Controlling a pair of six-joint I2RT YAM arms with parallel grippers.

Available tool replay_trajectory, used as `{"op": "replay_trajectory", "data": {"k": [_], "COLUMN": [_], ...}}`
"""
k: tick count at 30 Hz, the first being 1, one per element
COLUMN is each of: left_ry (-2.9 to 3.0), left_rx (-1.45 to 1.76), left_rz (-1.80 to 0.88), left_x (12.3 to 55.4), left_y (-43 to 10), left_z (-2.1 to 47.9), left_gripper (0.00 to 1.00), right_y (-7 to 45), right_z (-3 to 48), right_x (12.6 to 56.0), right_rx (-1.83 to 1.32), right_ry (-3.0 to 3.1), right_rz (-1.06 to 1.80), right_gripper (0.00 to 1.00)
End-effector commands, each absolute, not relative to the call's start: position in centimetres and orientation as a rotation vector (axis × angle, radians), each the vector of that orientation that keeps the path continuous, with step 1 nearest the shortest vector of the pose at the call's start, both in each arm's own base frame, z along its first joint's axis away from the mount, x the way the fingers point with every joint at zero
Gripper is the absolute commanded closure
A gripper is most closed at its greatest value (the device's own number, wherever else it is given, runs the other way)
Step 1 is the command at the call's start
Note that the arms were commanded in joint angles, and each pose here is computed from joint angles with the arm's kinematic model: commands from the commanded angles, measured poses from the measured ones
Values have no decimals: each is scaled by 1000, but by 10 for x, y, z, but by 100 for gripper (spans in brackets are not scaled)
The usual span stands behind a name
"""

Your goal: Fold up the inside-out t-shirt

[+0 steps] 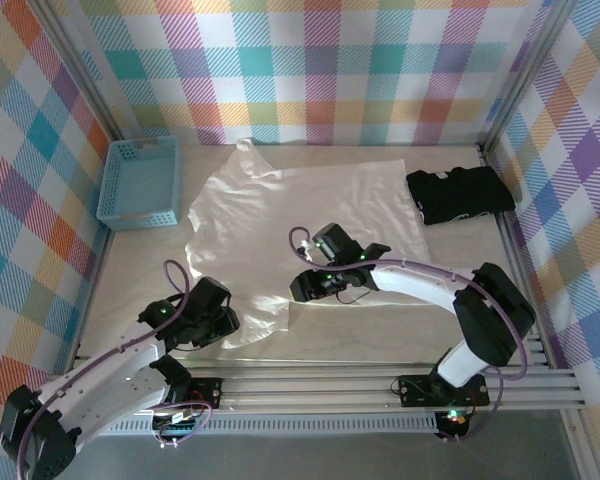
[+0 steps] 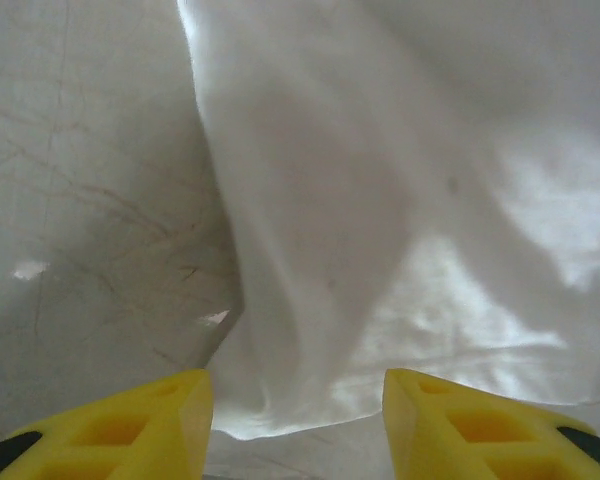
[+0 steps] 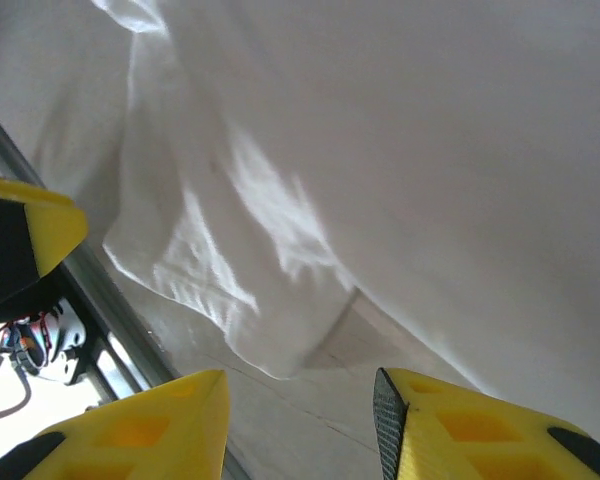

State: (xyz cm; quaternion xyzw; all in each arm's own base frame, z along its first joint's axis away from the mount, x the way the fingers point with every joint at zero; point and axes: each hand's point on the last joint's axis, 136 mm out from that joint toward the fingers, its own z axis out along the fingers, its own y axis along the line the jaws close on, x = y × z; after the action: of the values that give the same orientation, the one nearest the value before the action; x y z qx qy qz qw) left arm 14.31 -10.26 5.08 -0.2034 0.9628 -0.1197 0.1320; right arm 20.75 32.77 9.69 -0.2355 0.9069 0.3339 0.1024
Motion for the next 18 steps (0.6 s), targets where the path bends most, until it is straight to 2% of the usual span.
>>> {"op": "replay_trajectory", "data": {"k": [1,6,18], "left_ry": [2887,2946,3004], "left_rx": [-617,-516,-414], "left_rz": [-269,-217,-180], "left_x": [123,119,122], "left_y": [-98,-98,-106], "left_z": [33,29,10], "left_gripper": [53,54,64], "right_y": [320,319,318], "right_z": [101,95,96], "right_x": [205,206,205], "right_rx": [-731,-716,-685], "right_ry": [2653,2661,2667], "right_rz": [999,1032,1043], "right_gripper": [57,57,56]}}
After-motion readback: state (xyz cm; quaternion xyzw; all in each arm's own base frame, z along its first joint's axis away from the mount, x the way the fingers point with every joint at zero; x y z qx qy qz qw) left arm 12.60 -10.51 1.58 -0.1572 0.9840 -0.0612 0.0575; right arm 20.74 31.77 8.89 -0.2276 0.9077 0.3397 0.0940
